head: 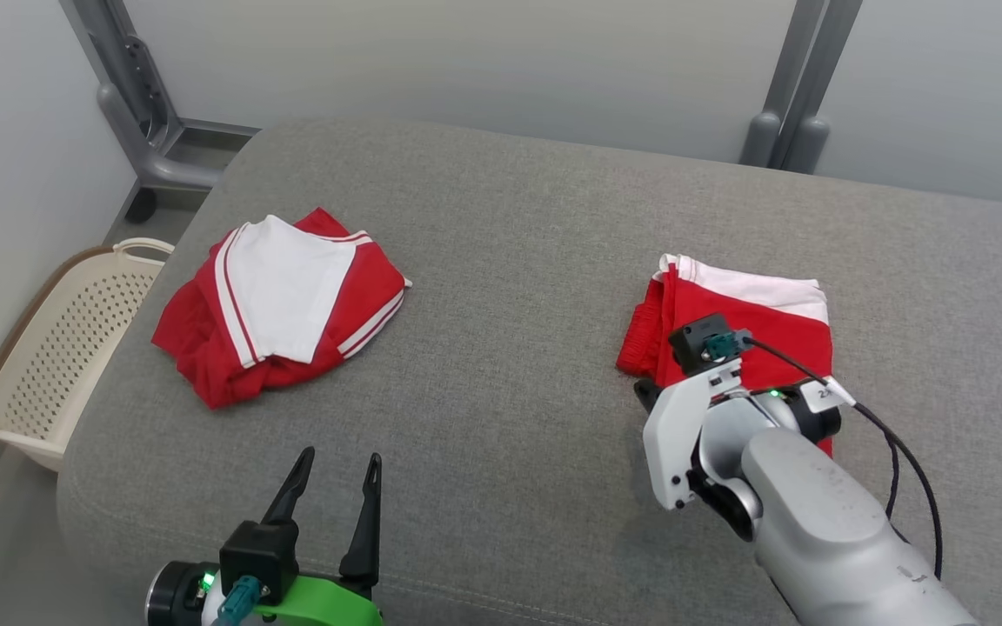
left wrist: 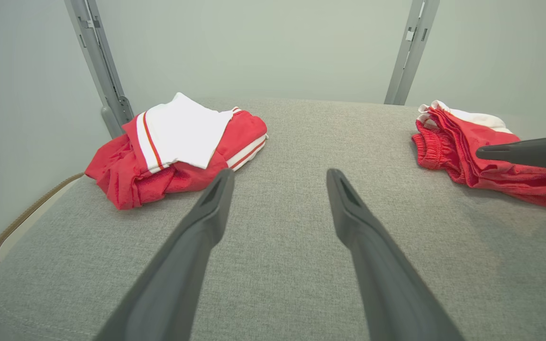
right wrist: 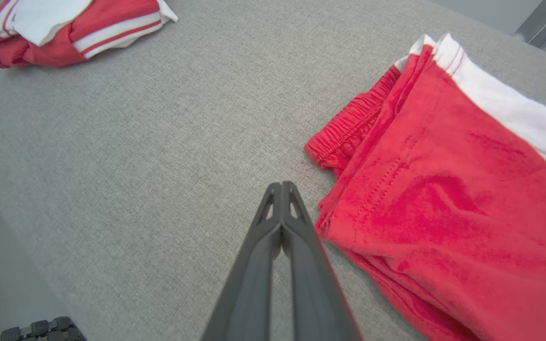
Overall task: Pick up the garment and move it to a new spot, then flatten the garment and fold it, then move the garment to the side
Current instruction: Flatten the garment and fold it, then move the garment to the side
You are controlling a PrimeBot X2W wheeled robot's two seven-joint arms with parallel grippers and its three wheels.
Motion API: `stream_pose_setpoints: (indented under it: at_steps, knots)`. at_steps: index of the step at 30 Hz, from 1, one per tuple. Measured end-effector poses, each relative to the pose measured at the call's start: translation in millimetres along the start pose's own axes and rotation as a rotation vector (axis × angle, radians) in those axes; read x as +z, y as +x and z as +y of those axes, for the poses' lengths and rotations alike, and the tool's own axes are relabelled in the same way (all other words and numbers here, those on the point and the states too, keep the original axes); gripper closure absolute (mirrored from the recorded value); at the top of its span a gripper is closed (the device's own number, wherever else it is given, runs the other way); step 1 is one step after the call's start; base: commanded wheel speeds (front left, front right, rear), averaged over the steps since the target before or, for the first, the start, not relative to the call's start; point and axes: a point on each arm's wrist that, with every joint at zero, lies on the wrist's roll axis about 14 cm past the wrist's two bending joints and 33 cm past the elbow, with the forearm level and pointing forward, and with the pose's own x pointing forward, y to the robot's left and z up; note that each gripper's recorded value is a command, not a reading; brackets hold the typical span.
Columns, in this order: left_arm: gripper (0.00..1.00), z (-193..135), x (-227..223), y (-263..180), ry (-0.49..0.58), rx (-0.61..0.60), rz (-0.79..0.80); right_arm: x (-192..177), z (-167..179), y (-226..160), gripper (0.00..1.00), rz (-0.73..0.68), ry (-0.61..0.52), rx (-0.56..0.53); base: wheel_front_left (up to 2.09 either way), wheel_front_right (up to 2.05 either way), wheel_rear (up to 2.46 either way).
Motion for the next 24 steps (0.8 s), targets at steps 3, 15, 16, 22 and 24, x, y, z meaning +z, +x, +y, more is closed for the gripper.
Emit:
stream_pose_setpoints:
  at_steps: [3,15,16,22,24]
  knots:
    - [0.00,-1.6,-0.2,-2.5,0.000,-0.003,-0.001,10.5,-18.2,-7.6,0.13,-0.033,0.019,-0.053,0.00,0.00,0.00]
    - [0.00,-11.4,0.8,-4.9,0.011,-0.046,-0.001,-38.3,-123.4,-53.8,0.00,0.188,0.347,-0.342,0.00,0.00,0.00]
    - [0.00,-11.4,-0.2,-4.5,0.013,-0.047,0.004,-44.7,-126.6,-55.3,0.00,0.214,0.391,-0.349,0.00,0.00,0.00]
    - [0.00,-11.8,-4.9,-1.5,0.018,-0.053,0.028,-38.5,-148.6,-53.8,0.00,0.234,0.539,-0.391,0.00,0.00,0.00]
    - [0.00,-10.4,-6.1,-0.6,0.020,-0.050,0.036,-40.0,-151.9,-51.5,0.00,0.256,0.554,-0.400,0.00,0.00,0.00]
